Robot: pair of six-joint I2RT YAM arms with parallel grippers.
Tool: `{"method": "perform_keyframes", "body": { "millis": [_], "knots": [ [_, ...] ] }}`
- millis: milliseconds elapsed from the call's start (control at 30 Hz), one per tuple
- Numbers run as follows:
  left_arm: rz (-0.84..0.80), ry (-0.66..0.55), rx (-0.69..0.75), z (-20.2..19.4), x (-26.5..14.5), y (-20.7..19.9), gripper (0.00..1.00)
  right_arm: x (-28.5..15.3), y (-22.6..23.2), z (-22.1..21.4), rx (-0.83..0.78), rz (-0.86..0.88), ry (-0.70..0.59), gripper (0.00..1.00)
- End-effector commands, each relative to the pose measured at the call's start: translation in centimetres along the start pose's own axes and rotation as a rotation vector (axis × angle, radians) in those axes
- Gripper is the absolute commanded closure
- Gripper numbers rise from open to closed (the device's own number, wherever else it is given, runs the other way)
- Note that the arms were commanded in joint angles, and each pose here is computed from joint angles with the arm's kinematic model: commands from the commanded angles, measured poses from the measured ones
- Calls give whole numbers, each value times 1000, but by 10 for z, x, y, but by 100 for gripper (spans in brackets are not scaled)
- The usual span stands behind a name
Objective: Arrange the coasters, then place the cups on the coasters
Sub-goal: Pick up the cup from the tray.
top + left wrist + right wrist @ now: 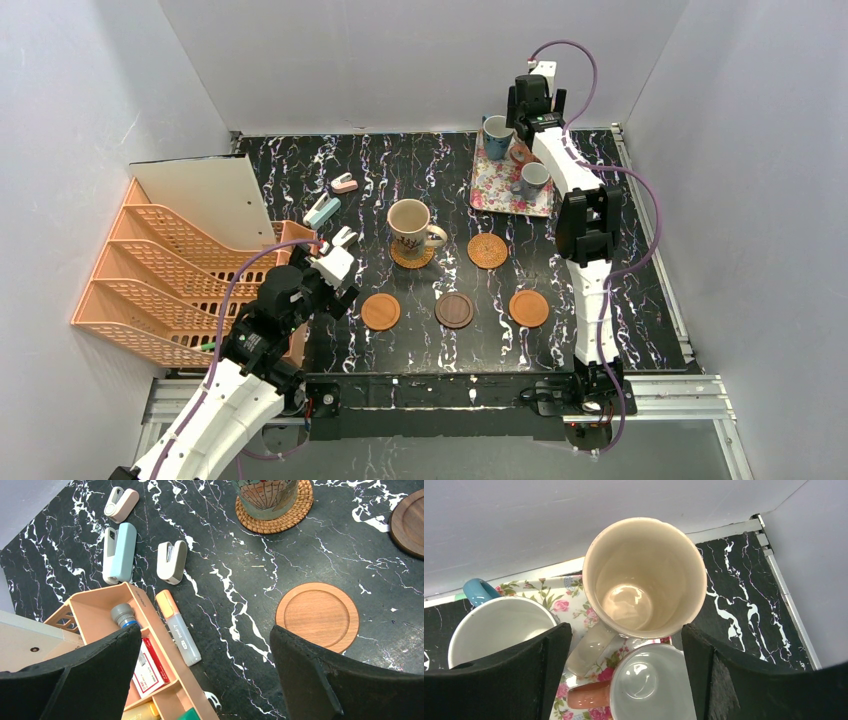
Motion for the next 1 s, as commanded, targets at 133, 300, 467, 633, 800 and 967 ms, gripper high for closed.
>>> {"method": "perform_keyframes", "body": {
  "millis": [133,300,467,633,800,967],
  "knots": [
    [-5,13,4,-5,0,0,2,9,-11,1,-38,-72,-13,11],
    [-4,13,4,-5,0,0,2,13,-11,-3,-49,-83,-8,13],
    [-4,14,3,-5,0,0,2,15,-13,-3,-52,-85,-10,21],
    [-3,13,3,-5,0,0,2,20,-13,-8,-48,-59,2,26],
    [-5,14,4,-5,0,-1,2,22,-11,-10,-39,-17,8,33],
    [-3,13,4,-5,0,0,2,24,-5,-14,-38,30,17,34]
  ]
}}
Point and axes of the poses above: each gripper's point midway between its finger pads, its own x axis out along the fingers, its own y axis along the line the jaws close on, z = x × y, the point moved 3 cm from there along -x, back along the fingers, and after that the axes turned 10 degrees about -x, right-handed, at the moved point
